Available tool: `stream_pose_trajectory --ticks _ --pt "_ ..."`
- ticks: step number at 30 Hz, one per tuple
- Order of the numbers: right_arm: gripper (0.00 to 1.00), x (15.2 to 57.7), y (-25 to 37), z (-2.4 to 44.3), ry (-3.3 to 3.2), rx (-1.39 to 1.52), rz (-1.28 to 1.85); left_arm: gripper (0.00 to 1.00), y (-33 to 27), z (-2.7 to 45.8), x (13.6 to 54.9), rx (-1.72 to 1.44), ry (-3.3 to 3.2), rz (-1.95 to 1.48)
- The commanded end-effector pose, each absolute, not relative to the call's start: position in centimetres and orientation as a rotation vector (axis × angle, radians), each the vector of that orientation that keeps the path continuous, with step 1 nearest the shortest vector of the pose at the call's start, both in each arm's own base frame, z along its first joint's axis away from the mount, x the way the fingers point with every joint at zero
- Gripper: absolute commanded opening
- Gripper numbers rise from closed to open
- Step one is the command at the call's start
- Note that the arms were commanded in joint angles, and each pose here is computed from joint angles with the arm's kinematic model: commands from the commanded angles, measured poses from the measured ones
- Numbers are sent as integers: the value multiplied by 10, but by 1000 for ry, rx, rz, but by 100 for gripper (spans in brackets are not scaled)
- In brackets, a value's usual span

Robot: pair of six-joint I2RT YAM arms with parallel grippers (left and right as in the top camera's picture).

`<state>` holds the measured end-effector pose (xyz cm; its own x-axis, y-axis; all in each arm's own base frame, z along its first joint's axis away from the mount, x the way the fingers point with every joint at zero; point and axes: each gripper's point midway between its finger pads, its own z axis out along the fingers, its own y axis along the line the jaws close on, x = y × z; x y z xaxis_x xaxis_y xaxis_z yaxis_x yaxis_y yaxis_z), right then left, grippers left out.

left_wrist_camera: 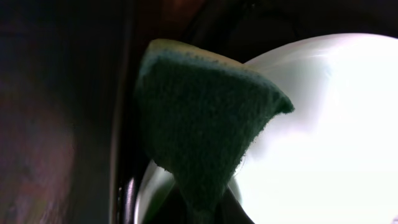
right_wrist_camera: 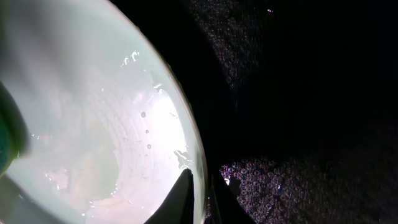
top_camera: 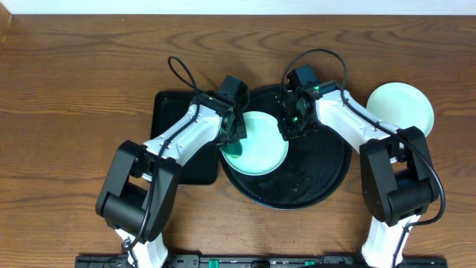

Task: Clean dirty plates on tray and stack at the side
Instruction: 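Wipe the plate's left side with the sponge in the left gripper, then carry the sponge left and lower it into the black rectangular tray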

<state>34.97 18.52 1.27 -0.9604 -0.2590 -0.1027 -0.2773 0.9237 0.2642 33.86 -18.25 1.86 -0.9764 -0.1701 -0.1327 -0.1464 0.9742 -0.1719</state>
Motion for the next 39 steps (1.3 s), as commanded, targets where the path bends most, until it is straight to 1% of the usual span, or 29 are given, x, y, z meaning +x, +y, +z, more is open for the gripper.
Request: stream_pose_trajectory --ticks 1,13,19,23,26,31,35,39 --pt "8 347 187 8 3024 -451 443 8 -192 -1 325 -193 3048 -276" --pt "8 347 187 8 3023 -451 443 8 -262 10 317 -64 2989 -543" --pt "8 347 187 8 3024 -451 443 8 -269 19 319 -36 2963 -582" --pt "8 347 187 8 3024 -451 444 8 -260 49 327 -60 2906 -617" --pt "8 347 187 8 3024 -451 443 8 -250 82 336 -62 2824 -646" --pt "9 347 188 8 3023 -452 444 8 -208 127 348 -168 2705 -538" --pt "9 347 188 8 3024 -454 443 8 -162 138 350 -278 2683 -385" --pt "9 347 188 8 3024 -454 443 8 -128 130 342 -198 2751 -270"
